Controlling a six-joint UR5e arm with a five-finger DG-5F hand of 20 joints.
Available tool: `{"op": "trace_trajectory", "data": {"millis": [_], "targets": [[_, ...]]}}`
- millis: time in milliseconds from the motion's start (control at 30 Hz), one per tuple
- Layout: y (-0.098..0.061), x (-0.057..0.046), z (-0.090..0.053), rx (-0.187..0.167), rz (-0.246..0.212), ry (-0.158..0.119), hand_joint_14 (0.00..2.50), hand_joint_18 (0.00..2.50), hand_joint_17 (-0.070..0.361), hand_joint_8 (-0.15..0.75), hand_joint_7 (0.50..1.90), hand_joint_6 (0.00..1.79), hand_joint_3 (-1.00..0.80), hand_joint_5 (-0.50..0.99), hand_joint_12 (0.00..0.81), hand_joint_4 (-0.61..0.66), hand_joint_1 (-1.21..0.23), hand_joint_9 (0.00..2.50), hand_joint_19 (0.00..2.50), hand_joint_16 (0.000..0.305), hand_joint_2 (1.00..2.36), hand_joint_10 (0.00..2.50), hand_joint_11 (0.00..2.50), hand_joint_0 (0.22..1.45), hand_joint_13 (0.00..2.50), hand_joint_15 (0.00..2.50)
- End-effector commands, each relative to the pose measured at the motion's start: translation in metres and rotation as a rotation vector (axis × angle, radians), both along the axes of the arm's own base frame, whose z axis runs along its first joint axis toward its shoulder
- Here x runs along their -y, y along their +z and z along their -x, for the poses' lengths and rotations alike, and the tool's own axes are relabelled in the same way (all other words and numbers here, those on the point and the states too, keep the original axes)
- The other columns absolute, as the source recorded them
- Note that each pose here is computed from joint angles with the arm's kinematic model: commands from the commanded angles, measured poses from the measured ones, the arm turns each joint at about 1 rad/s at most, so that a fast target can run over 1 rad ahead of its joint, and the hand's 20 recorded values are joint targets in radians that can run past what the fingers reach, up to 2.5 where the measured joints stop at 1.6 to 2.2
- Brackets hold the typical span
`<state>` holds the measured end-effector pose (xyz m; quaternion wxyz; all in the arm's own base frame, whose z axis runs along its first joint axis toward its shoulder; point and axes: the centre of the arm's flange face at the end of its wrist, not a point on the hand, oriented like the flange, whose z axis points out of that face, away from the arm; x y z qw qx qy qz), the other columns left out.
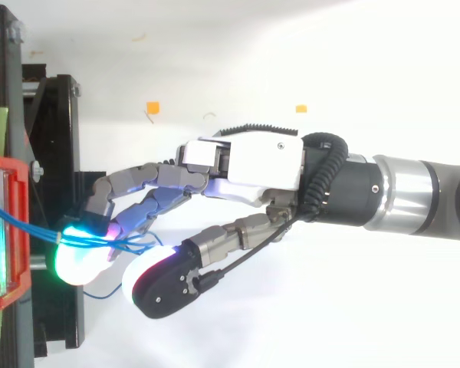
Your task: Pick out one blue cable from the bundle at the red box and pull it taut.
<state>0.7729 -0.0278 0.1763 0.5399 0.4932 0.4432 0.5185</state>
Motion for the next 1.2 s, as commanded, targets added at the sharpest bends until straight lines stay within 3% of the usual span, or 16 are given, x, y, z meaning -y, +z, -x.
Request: {"op": "trace_trajectory", "data": {"millis": [0, 400, 1167], "targets": [[0.0007, 0.0028, -0.0003, 0.002, -0.002, 0.001, 0.02, 0.48, 0.102, 0.21, 1.03, 0.5, -0.38, -0.17, 0.303, 0.12, -0.56, 0.64, 0.76, 0.045, 1.01, 0.02, 0.6, 0.59, 0.65, 0.55], [0.0035, 0.0105, -0.0017, 0.008, -0.001, 0.004, 0.02, 0.48, 0.102, 0.209, 1.06, 0.5, -0.37, -0.16, 0.303, 0.11, -0.56, 0.65, 0.76, 0.045, 1.01, 0.02, 0.59, 0.6, 0.66, 0.56], [0.0093, 0.0094, -0.005, 0.012, 0.0, 0.01, 0.02, 0.49, 0.101, 0.209, 1.15, 0.5, -0.37, -0.14, 0.305, 0.09, -0.54, 0.66, 0.77, 0.045, 1.01, 0.02, 0.6, 0.6, 0.68, 0.57]]}}
